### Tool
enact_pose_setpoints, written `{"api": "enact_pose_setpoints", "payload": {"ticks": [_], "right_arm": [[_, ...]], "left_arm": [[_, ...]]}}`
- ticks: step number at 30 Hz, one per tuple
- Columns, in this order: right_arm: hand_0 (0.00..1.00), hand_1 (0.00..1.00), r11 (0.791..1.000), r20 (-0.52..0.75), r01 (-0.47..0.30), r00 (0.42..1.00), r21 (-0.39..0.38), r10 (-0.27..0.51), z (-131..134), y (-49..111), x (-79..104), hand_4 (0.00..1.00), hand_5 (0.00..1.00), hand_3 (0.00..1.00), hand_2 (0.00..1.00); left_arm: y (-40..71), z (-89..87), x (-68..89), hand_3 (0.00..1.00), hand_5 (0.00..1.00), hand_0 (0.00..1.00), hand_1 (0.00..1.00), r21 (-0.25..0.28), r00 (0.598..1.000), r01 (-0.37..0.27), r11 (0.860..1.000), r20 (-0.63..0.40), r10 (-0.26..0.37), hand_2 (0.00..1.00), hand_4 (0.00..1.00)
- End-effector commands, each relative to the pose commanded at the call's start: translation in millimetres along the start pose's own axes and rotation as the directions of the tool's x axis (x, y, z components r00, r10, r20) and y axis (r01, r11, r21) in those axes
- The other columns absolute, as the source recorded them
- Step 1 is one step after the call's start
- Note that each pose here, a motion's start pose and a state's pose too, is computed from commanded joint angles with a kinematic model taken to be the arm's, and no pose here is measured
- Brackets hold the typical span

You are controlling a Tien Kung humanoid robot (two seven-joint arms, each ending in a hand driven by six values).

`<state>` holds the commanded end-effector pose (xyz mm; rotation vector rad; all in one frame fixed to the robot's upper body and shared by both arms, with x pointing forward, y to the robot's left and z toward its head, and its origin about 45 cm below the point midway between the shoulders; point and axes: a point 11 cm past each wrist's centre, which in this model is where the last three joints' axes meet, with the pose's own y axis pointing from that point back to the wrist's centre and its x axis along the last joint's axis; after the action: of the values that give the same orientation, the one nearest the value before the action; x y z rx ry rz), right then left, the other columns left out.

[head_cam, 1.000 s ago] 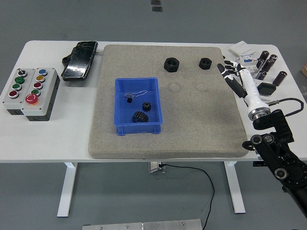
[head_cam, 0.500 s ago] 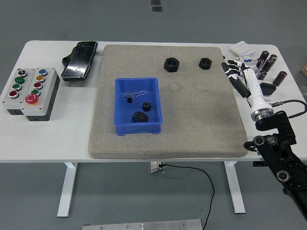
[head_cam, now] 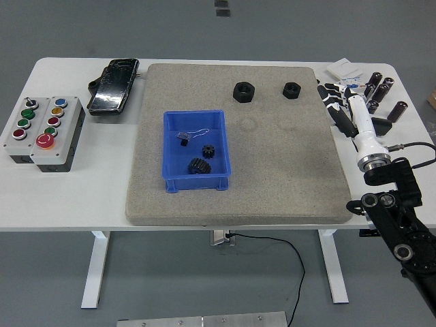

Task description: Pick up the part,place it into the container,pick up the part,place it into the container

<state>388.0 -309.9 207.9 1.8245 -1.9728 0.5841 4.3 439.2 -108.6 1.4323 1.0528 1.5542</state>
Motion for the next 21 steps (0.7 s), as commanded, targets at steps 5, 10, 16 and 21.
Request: {"api": "enact_pose_setpoints", "payload": {"ticks": [5, 10, 16, 21], "right_arm": [[0.866, 0.755, 1.0, -0.004, 0.016, 1.0, -0.016, -0.016, 3.0, 0.1, -0.3, 0.984, 0.927, 0.777, 0.772], [0.862, 0.754, 1.0, -0.009, 0.017, 1.0, -0.021, -0.017, 3.8, 0.0, 0.5, 0.991, 0.938, 0.769, 0.766], [0.86, 0.746, 1.0, -0.012, 0.014, 1.0, -0.021, -0.014, 3.6, -0.3, 2.2, 0.99, 0.935, 0.754, 0.764], [0.862, 0.74, 1.0, -0.013, 0.01, 1.0, -0.023, -0.01, 4.2, -0.3, 3.2, 0.987, 0.935, 0.751, 0.764]], "left_arm": [[0.0, 0.1, -0.3, 0.636, 0.296, 0.674, 0.669, 0.0, 1.0, 0.001, 1.0, 0.0, -0.001, 0.59, 0.711], [0.0, 0.9, -0.3, 0.637, 0.297, 0.673, 0.669, -0.001, 1.0, 0.003, 1.0, 0.0, -0.003, 0.59, 0.711], [0.0, 1.0, -0.1, 0.637, 0.297, 0.673, 0.669, -0.001, 1.0, 0.003, 1.0, 0.0, -0.003, 0.59, 0.711], [0.0, 1.0, -0.5, 0.637, 0.297, 0.673, 0.668, 0.0, 1.0, 0.005, 1.0, 0.001, -0.005, 0.59, 0.711]]}}
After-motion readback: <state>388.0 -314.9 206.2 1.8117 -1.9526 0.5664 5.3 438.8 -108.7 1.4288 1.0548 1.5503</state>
